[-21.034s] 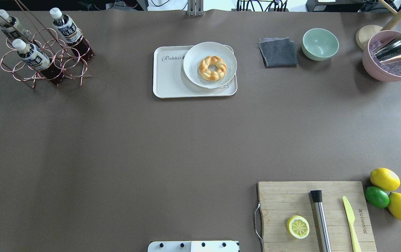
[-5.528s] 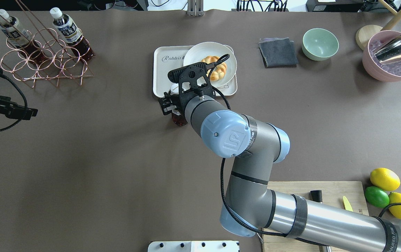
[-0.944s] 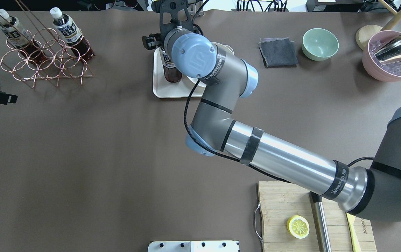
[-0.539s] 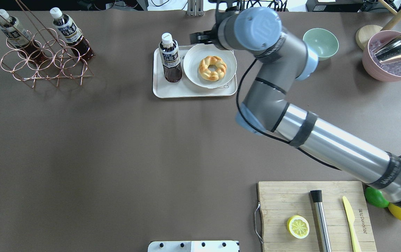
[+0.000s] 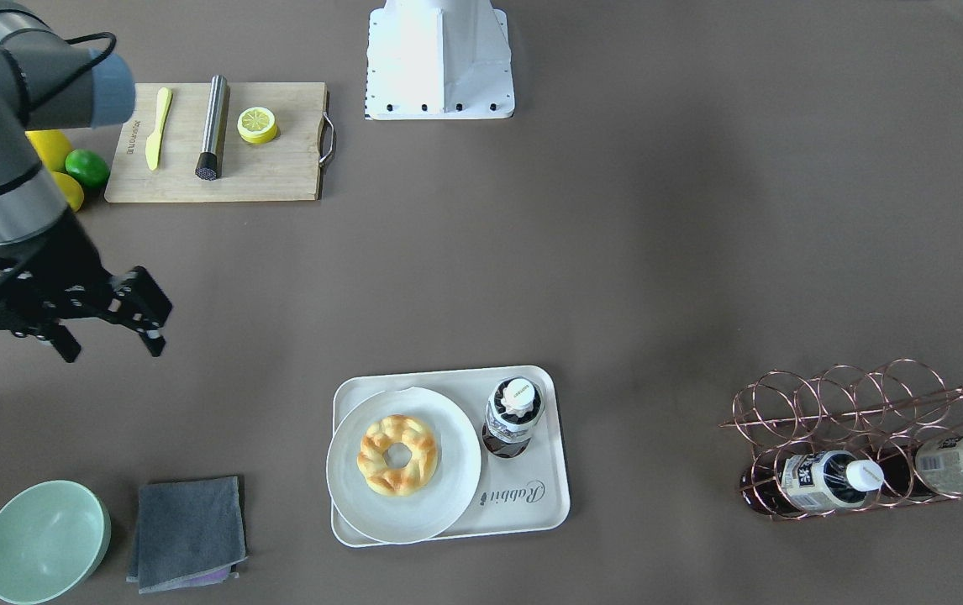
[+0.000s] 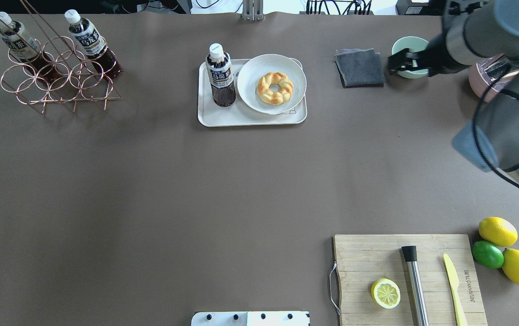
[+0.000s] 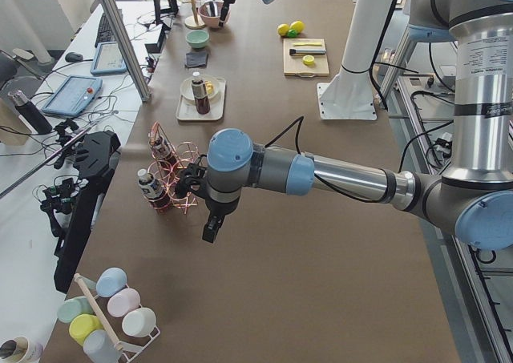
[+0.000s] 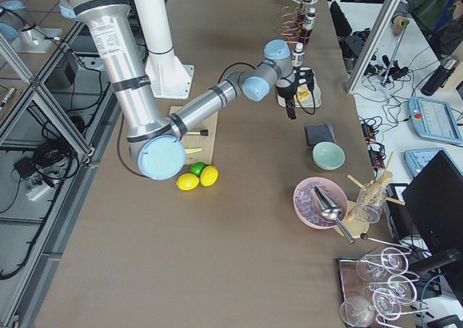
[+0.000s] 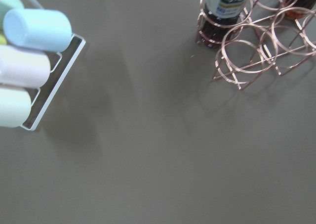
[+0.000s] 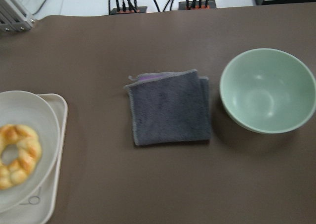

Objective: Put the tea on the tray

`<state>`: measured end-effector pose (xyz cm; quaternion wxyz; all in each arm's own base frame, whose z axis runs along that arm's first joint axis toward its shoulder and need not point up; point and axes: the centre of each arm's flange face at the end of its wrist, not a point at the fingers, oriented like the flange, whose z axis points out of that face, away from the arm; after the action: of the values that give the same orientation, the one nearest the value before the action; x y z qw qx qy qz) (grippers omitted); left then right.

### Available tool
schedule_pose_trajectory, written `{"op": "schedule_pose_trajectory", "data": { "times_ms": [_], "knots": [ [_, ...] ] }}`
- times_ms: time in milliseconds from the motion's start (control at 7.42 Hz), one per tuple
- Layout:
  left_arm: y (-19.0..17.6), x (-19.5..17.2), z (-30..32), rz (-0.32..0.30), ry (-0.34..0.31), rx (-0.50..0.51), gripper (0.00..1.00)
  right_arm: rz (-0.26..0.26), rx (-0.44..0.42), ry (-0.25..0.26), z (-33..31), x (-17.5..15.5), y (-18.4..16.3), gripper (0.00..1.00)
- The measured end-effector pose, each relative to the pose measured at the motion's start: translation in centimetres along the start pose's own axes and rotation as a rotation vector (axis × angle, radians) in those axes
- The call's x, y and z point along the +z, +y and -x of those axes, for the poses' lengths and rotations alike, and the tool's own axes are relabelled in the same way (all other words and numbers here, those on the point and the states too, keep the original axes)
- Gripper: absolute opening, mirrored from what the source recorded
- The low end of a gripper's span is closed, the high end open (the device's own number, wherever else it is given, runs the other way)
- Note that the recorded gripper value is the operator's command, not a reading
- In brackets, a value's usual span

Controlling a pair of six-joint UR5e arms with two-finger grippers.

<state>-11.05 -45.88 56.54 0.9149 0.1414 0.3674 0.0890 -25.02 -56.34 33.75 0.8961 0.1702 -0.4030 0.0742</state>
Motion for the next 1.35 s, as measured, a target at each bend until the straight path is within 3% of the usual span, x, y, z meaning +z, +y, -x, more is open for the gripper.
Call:
{"op": "schedule_pose_trajectory", "data": {
  "times_ms": [270, 674, 944, 1348],
  "knots": [
    [5.5, 2.3, 3.7, 0.074, 0.02, -0.052, 1.0, 0.1, -0.06, 0.046, -14.2, -2.8, 2.2, 1.0],
    [11.0, 5.2, 5.2, 0.102, 0.032, -0.069, 1.0, 0.246, 0.006, 0.151, -27.3, -0.7, 8.5, 1.0],
    [10.9, 6.5, 4.4, 0.112, 0.035, -0.045, 1.0, 0.298, -0.029, 0.18, -35.7, -0.9, 10.3, 1.0],
    [10.4, 6.9, 4.0, 0.116, 0.035, -0.042, 1.0, 0.342, -0.105, 0.187, -45.0, -5.1, 9.8, 1.0]
  ]
}}
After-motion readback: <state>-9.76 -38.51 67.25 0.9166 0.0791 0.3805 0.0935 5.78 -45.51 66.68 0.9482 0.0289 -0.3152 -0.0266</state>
